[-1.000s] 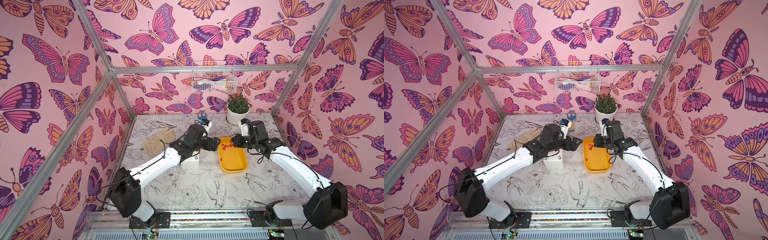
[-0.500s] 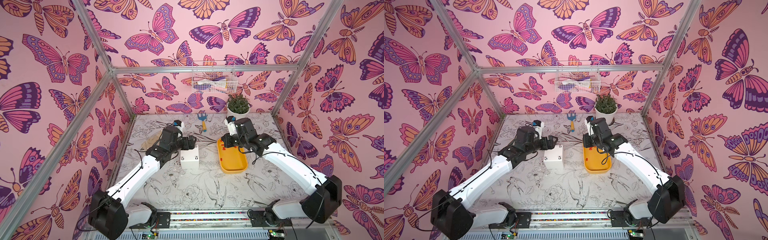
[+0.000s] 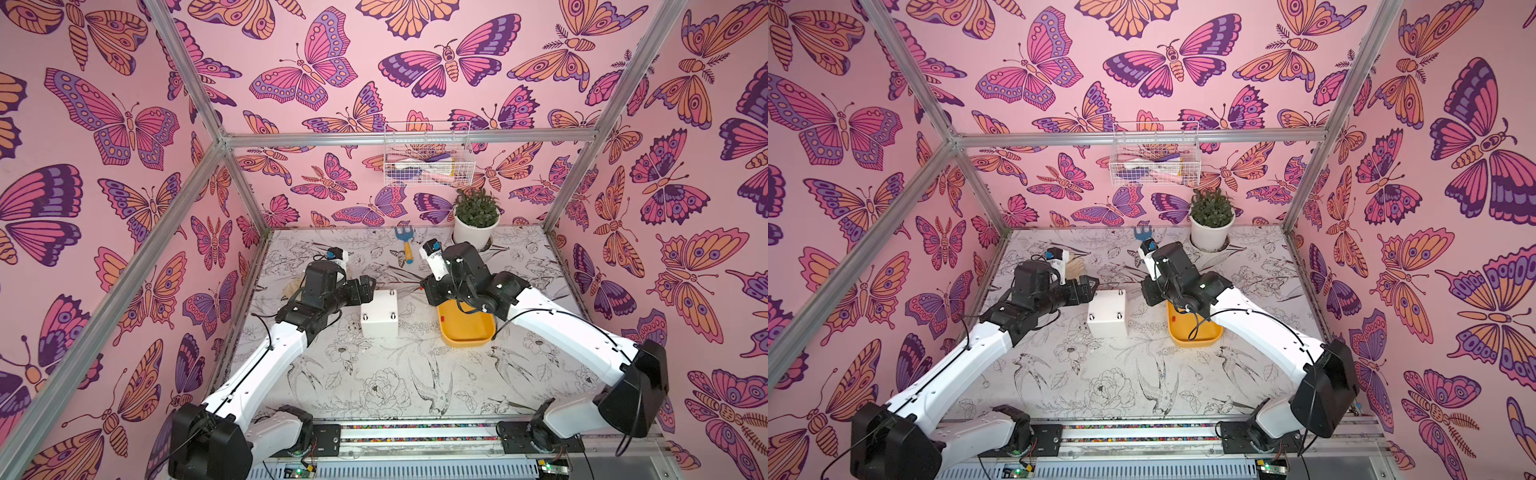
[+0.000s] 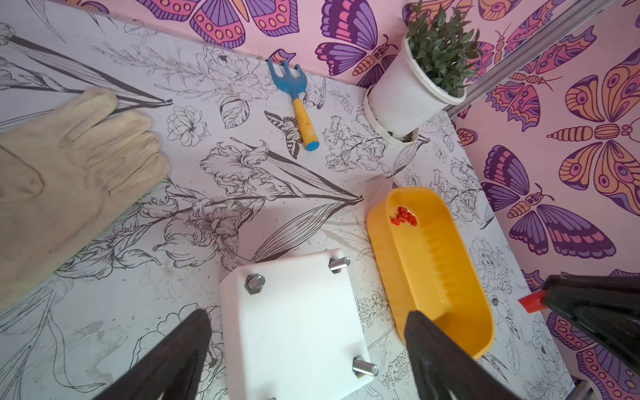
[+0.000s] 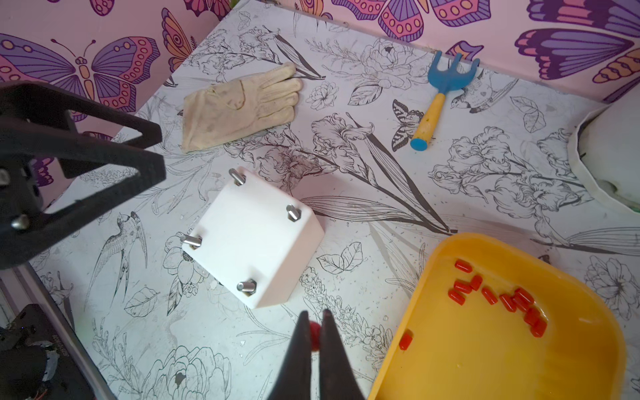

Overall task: Cover the protruding screws with screw protection sleeves
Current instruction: Attach the screw protection sleeve to the screw.

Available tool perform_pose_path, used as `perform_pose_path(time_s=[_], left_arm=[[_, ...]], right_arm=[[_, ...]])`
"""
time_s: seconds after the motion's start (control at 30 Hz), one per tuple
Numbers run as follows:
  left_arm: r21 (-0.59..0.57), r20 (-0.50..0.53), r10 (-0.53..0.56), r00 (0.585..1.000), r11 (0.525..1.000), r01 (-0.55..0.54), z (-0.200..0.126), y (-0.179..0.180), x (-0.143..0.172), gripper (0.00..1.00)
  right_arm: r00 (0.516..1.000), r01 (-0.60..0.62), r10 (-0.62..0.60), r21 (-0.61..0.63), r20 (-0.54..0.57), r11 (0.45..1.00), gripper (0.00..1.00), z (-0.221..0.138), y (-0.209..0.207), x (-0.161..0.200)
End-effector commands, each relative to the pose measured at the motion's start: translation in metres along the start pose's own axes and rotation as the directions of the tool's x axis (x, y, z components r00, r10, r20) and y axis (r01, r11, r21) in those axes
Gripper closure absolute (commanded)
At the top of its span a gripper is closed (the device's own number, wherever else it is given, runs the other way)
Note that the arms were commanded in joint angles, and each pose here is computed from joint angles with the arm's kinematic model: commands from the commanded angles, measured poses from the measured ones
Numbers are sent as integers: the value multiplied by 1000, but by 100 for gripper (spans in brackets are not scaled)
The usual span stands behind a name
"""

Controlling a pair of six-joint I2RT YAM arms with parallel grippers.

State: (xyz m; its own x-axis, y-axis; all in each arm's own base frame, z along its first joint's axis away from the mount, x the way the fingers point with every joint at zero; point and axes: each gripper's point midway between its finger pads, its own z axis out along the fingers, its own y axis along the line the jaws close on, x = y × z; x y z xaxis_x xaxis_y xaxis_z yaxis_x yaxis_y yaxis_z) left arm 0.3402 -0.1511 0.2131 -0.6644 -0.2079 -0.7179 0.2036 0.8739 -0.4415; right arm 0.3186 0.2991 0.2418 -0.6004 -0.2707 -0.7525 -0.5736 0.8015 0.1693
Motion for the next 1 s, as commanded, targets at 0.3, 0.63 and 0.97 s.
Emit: perform_pose_path(time_s=[0.3,0.63,0.97], left_arm=[[44,0,-49,999,998,49,4,9,5,10],[80,-1,-73,997,994,73,5,5,6,9],[104,-9,-76,997,992,76,8,1,6,9]], right_arm=[[996,92,-92,-20,13,996,91,19,38,-12],[992,122,-123,-39,-31,992,90,36,55,6],[988,137,-140,-39,-69,990,90,46,57,19]])
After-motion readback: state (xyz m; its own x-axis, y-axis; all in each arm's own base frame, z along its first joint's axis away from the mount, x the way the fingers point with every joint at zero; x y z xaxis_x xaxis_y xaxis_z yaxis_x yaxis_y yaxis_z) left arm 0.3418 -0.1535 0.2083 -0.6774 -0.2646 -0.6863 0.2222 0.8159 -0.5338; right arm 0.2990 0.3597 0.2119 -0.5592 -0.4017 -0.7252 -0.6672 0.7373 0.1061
